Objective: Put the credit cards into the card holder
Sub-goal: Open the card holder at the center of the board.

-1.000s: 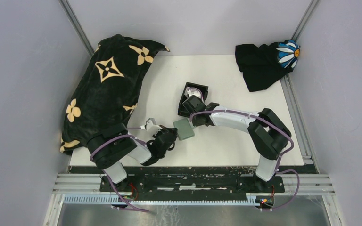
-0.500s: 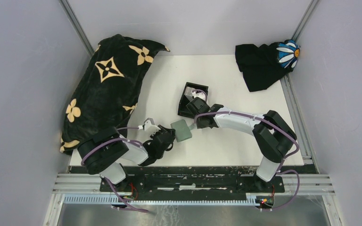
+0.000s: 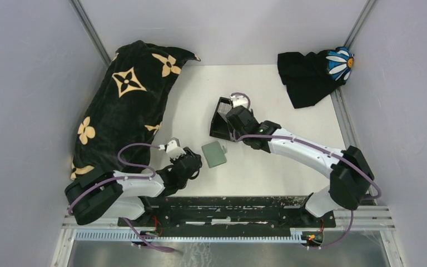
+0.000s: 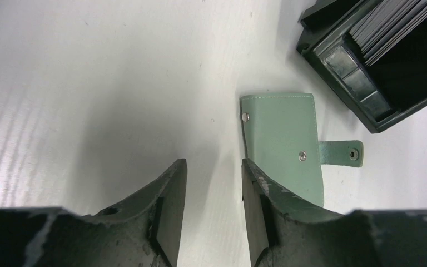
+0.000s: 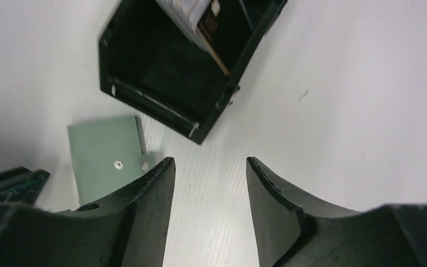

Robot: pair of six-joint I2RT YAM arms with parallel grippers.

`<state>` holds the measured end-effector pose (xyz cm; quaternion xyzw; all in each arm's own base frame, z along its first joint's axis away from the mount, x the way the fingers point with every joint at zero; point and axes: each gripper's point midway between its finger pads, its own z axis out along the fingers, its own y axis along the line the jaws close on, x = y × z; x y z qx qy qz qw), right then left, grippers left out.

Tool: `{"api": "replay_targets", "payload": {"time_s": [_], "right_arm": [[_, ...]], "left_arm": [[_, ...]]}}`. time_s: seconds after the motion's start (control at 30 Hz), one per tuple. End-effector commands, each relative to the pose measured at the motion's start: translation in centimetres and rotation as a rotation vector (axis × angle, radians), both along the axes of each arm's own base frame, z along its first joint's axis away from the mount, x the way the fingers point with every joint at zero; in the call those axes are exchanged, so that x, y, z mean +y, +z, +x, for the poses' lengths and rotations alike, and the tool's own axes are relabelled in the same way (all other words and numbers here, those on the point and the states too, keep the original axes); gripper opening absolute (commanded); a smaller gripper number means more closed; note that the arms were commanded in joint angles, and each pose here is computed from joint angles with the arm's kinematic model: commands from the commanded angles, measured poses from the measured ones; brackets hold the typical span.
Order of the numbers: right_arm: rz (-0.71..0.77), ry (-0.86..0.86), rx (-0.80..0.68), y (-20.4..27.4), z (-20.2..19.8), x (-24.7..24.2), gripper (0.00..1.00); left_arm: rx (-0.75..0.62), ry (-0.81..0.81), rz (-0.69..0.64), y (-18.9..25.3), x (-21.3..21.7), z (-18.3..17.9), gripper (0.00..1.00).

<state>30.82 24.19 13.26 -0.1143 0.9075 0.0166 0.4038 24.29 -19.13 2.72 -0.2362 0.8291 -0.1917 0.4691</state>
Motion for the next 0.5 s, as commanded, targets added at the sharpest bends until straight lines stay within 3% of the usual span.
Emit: {"api": "replay_targets", "payload": {"time_s": [0.0,0.17,0.47], "right_arm": [[0.174,-0.059,-0.251,7.3,3.2,1.2,0.58],[0.193,-0.046,-0.245,8.9,5.6,3.5,0.62],[0.190,-0.154,-0.156,7.0,9.6,4.0,0.64]], "left_arm": [[-0.075,-0.004,0.131,2.8,1.0,1.2,0.50],[-0.161,-0.022,0.183,6.0,0.1,3.0,0.64],[-0.161,-0.062,0.116,6.6,0.0,8.4,0.67]]}}
